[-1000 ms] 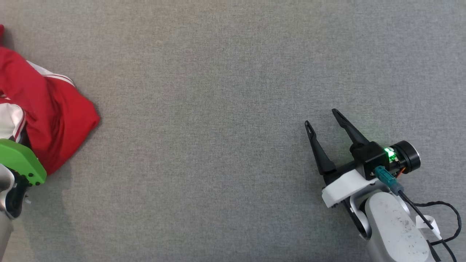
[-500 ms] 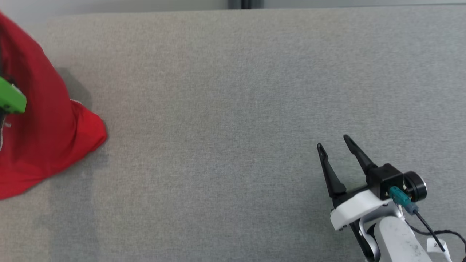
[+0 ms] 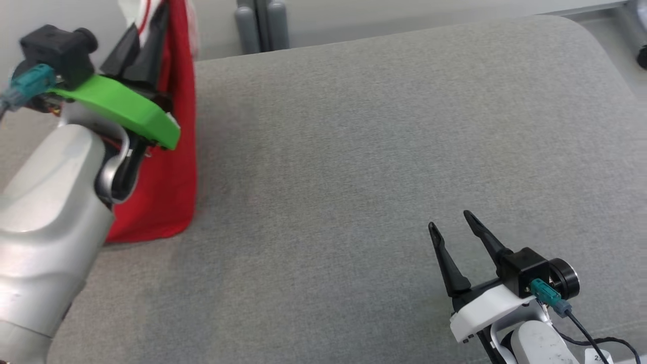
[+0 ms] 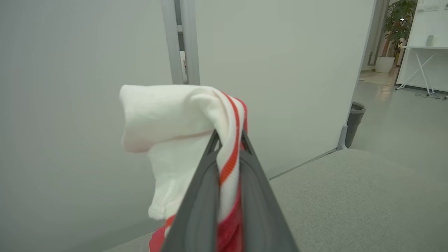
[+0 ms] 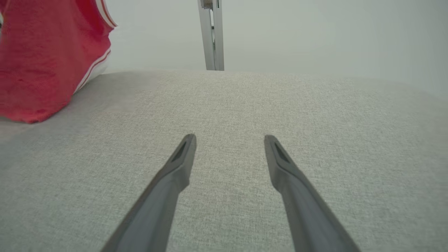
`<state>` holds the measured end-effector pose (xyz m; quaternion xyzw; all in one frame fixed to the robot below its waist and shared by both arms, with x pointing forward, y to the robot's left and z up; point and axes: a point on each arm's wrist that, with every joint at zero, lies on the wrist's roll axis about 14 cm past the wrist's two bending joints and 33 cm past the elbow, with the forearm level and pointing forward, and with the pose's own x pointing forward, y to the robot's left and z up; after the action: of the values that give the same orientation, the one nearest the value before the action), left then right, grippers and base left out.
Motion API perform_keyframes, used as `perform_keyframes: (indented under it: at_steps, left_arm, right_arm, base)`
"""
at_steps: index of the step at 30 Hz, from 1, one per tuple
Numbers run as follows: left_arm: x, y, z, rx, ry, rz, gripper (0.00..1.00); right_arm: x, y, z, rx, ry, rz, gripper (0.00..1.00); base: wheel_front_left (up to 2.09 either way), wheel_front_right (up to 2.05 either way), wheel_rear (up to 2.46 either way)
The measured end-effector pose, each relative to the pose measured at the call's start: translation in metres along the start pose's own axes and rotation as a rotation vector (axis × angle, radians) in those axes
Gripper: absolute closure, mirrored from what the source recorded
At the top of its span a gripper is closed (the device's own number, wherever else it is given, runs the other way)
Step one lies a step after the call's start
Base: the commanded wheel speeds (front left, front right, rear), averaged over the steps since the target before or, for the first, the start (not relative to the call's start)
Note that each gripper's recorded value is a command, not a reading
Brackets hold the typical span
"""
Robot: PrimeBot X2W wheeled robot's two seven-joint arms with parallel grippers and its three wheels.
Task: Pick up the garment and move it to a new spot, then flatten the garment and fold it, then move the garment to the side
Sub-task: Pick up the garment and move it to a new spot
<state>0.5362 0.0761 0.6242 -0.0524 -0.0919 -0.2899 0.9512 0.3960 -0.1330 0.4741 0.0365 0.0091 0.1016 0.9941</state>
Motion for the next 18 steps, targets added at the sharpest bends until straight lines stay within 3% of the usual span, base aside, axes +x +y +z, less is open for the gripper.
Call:
perform_keyframes:
  at_steps: [8, 11, 12, 13, 14, 18]
  left_arm:
    - [0.039, -0.114, -0.018, -0.158, -0.012, -0.246, 1.00]
    - [0.040, -0.141, -0.031, -0.210, 0.009, -0.293, 1.00]
    - [0.039, -0.148, -0.037, -0.222, 0.020, -0.303, 0.75]
    - [0.039, -0.150, -0.041, -0.230, 0.026, -0.302, 0.05]
    - [0.038, -0.150, -0.048, -0.241, 0.038, -0.293, 0.00]
    - [0.024, -0.135, -0.073, -0.237, 0.090, -0.225, 0.00]
  right_arm:
    - [-0.026, -0.028, 0.003, -0.013, 0.001, -0.099, 0.00]
    - [-0.033, -0.035, 0.004, -0.016, 0.002, -0.125, 0.00]
    - [-0.035, -0.037, 0.004, -0.018, 0.003, -0.135, 0.00]
    - [-0.037, -0.039, 0.004, -0.019, 0.004, -0.142, 0.00]
    - [-0.039, -0.041, 0.003, -0.019, 0.005, -0.149, 0.00]
    - [-0.041, -0.044, 0.005, -0.021, 0.000, -0.159, 0.00]
  base:
    - [0.00, 0.00, 0.00]
    - [0.00, 0.00, 0.00]
    - [0.00, 0.00, 0.00]
    - [0.00, 0.00, 0.00]
    - [0.00, 0.00, 0.00]
    - [0.00, 0.00, 0.00]
